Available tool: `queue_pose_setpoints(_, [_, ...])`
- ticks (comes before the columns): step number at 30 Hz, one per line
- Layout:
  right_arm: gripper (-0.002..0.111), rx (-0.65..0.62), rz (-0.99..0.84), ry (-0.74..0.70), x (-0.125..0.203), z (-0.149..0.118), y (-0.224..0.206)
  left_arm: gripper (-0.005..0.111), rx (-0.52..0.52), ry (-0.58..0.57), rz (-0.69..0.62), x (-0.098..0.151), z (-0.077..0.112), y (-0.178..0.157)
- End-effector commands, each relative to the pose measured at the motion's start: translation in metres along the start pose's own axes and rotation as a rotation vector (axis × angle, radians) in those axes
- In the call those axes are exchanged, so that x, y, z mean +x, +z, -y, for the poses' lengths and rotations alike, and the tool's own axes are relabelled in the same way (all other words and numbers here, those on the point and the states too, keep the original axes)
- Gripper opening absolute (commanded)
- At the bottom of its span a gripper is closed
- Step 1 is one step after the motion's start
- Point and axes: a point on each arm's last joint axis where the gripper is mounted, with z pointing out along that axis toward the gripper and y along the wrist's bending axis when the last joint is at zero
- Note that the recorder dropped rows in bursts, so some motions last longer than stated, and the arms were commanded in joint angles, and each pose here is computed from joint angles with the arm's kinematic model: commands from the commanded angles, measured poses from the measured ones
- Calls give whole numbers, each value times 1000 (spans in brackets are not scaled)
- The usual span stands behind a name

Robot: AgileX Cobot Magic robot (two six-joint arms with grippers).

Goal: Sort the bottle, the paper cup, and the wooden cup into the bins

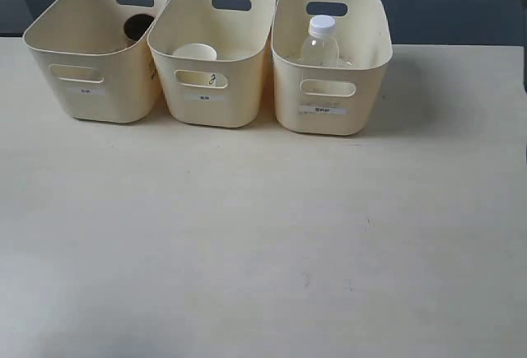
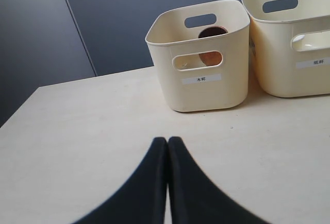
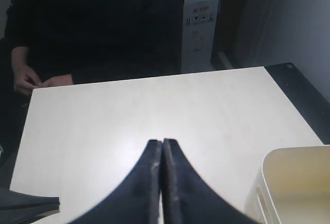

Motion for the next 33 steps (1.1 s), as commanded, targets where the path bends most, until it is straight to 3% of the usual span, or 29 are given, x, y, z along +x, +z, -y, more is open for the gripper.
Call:
queue_pose_setpoints(1, [-1, -4, 13, 0, -4, -2, -5, 0, 1, -4, 6, -2, 0, 0])
queue_pose_setpoints(18, [-1, -15, 32, 0, -12, -7, -15, 0, 1, -4, 6, -2, 0, 0])
queue_pose_setpoints(22, [-1, 20, -1, -85, -28, -19, -52, 0, 1, -4, 6, -2, 0, 0])
queue_pose_setpoints(26, [-1, 99, -199, -191, -23, -25, -86, 0, 1, -4, 6, -2, 0, 0])
queue_pose_setpoints(33, [-1, 238, -308, -226, -9, -36, -137, 0, 1, -4, 6, -2, 0, 0])
